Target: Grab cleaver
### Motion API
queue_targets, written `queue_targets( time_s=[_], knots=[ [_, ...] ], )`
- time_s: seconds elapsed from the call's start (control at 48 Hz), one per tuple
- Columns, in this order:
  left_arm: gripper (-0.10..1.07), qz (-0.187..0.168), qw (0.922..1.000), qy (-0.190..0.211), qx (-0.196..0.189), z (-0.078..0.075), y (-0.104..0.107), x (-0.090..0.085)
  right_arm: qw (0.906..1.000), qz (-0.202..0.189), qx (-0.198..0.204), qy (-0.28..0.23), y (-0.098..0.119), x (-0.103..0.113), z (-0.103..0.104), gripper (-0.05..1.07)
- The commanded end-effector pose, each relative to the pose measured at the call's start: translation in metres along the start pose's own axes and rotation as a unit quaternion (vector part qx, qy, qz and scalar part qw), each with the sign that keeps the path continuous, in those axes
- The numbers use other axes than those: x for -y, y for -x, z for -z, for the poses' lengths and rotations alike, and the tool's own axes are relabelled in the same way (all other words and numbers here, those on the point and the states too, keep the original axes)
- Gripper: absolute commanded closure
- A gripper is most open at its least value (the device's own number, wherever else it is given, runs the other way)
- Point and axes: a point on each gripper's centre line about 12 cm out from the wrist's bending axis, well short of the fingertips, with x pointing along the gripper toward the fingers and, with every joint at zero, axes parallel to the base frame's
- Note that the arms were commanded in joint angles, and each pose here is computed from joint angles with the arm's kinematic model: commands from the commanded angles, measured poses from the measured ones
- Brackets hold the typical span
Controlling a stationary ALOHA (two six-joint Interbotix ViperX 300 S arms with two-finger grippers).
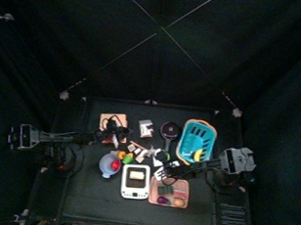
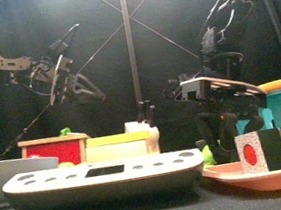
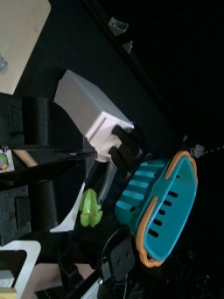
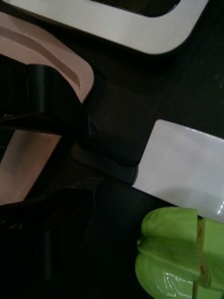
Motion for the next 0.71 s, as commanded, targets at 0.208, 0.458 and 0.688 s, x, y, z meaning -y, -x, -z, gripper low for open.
queue_targets(
  time_s=[0.208, 0.458, 0.688],
  knots=[
    [0.4, 0.008, 0.9999, -0.01, 0.007, -0.005, 0.0, 0.003, 0.9998, 0.02, 0.004, -0.007, 0.017, 0.0, -0.008, 0.38],
    [0.23, 0.014, 0.9997, -0.02, 0.006, -0.005, 0.0, 0.005, 0.9996, 0.023, 0.018, -0.005, 0.043, -0.006, -0.018, 0.41],
    [0.19, 0.014, 0.9997, -0.02, 0.008, -0.006, 0.0, 0.005, 0.9989, 0.04, 0.022, -0.008, 0.058, -0.003, -0.022, 0.41]
  ],
)
